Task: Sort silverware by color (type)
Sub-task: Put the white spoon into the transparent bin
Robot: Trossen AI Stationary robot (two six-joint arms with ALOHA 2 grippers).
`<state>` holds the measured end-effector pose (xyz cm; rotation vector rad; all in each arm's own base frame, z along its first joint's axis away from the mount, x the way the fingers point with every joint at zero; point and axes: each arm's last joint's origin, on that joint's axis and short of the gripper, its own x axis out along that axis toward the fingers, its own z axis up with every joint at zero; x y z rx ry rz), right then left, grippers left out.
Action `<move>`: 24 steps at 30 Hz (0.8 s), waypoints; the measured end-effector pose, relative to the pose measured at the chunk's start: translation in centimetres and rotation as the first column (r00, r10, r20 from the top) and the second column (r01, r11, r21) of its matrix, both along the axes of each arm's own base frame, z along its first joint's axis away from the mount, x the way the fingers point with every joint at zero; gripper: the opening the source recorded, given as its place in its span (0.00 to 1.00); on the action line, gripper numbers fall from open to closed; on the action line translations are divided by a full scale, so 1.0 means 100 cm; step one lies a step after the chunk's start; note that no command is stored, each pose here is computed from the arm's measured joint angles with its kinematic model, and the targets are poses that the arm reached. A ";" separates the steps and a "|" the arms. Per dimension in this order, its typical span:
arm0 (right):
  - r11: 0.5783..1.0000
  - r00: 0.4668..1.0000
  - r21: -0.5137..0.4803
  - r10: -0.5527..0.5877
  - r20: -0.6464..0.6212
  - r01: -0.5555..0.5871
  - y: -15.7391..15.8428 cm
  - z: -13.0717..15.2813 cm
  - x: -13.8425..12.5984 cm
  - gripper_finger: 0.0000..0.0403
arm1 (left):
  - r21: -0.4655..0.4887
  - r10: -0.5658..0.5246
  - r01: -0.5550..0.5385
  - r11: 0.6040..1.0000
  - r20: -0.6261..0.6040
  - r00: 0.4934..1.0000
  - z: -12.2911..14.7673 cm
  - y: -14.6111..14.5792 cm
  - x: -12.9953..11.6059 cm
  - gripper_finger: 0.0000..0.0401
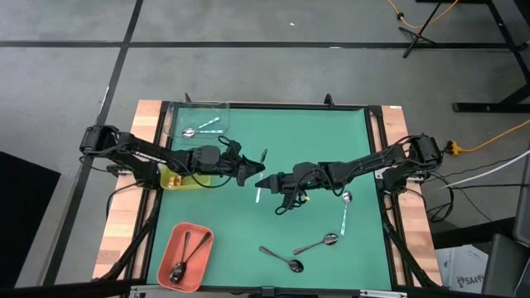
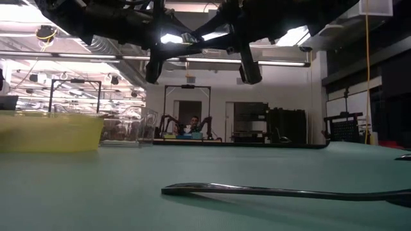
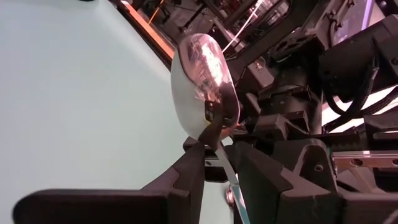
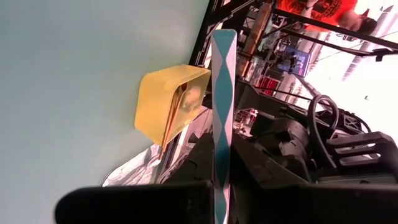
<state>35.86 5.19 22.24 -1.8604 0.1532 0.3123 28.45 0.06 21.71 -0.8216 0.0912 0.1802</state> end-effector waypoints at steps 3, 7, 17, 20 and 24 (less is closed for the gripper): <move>1.000 1.000 0.000 0.000 0.000 0.000 0.000 0.000 0.000 0.04 | 0.000 0.000 0.000 1.000 0.000 1.000 0.000 0.000 0.000 0.21; 1.000 1.000 0.000 -0.001 -0.002 0.001 0.000 0.000 0.000 0.04 | 0.000 0.000 0.000 1.000 0.001 1.000 0.000 0.000 0.000 0.18; 1.000 1.000 -0.005 0.000 -0.007 0.000 0.000 -0.001 0.000 0.04 | -0.008 0.000 0.000 1.000 0.011 1.000 0.001 0.000 0.000 0.05; 1.000 1.000 -0.005 0.000 -0.008 0.000 0.000 -0.001 0.000 0.04 | -0.011 0.001 0.000 1.000 0.012 1.000 0.001 0.000 0.000 0.04; 1.000 1.000 -0.005 0.000 -0.008 0.000 0.000 -0.001 0.000 0.04 | -0.011 0.001 -0.001 1.000 0.011 1.000 0.001 0.000 0.000 0.04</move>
